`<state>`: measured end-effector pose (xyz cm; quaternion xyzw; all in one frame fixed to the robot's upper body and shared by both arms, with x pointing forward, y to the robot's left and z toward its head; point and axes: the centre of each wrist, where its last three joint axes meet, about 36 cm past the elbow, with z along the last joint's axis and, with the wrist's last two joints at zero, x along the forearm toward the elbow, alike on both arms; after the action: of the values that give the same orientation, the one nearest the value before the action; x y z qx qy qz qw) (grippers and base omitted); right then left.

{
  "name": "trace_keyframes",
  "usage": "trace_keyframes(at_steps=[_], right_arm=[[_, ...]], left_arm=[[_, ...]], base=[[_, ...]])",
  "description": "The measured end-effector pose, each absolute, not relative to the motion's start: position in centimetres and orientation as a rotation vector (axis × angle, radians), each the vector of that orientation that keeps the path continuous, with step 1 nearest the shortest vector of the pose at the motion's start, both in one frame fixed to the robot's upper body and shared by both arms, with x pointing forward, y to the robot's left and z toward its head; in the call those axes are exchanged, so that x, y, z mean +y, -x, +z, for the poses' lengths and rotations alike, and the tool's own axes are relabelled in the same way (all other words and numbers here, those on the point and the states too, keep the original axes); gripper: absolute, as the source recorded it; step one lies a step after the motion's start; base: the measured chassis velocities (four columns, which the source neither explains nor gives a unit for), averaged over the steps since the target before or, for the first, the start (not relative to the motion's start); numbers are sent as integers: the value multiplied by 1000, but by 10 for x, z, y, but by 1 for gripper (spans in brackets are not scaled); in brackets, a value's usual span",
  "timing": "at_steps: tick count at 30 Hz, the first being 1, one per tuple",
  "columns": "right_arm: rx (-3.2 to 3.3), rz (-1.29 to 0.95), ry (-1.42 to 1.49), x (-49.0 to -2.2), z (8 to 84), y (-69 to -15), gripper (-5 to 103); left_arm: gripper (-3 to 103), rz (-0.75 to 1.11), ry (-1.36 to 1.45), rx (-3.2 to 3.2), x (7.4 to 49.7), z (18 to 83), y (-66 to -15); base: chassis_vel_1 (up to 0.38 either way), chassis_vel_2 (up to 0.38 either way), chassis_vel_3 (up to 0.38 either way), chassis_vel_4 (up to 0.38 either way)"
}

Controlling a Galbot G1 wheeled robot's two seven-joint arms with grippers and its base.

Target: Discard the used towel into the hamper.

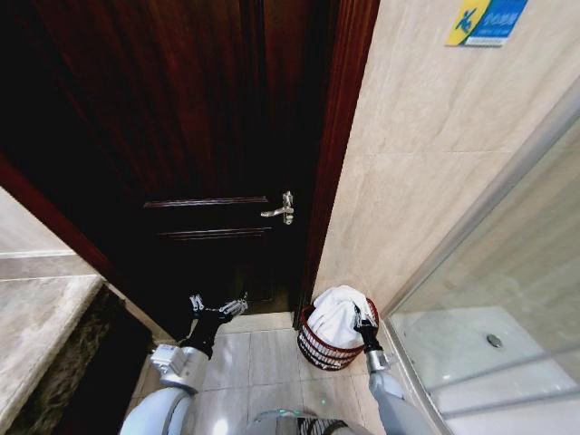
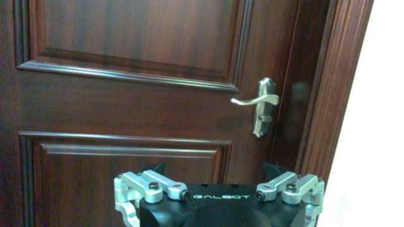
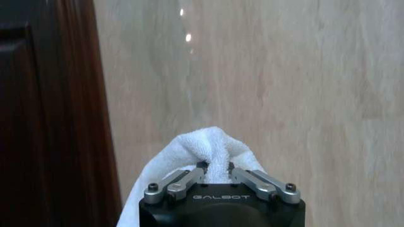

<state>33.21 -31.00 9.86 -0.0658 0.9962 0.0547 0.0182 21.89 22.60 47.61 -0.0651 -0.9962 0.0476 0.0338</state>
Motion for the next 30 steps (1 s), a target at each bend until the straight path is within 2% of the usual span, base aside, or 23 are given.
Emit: trace_keyframes(at_steps=[6,18,25,30], right_arm=[[3211,163,249,-319,88,-324,8],[3376,183,363,-353,78,-339,8],[3444,196,421,-355,81,-352,8],[3478,110,459,-354,82,-362,8]], left_arm=[[100,146,200,-3064,226,476,-219],[100,146,200,-3064,226,476,-219],[100,146,200,-3064,226,476,-219],[100,146,200,-3064,226,476,-219]], base=[[0,0,0,0],[0,0,0,0],[0,0,0,0],[0,0,0,0]])
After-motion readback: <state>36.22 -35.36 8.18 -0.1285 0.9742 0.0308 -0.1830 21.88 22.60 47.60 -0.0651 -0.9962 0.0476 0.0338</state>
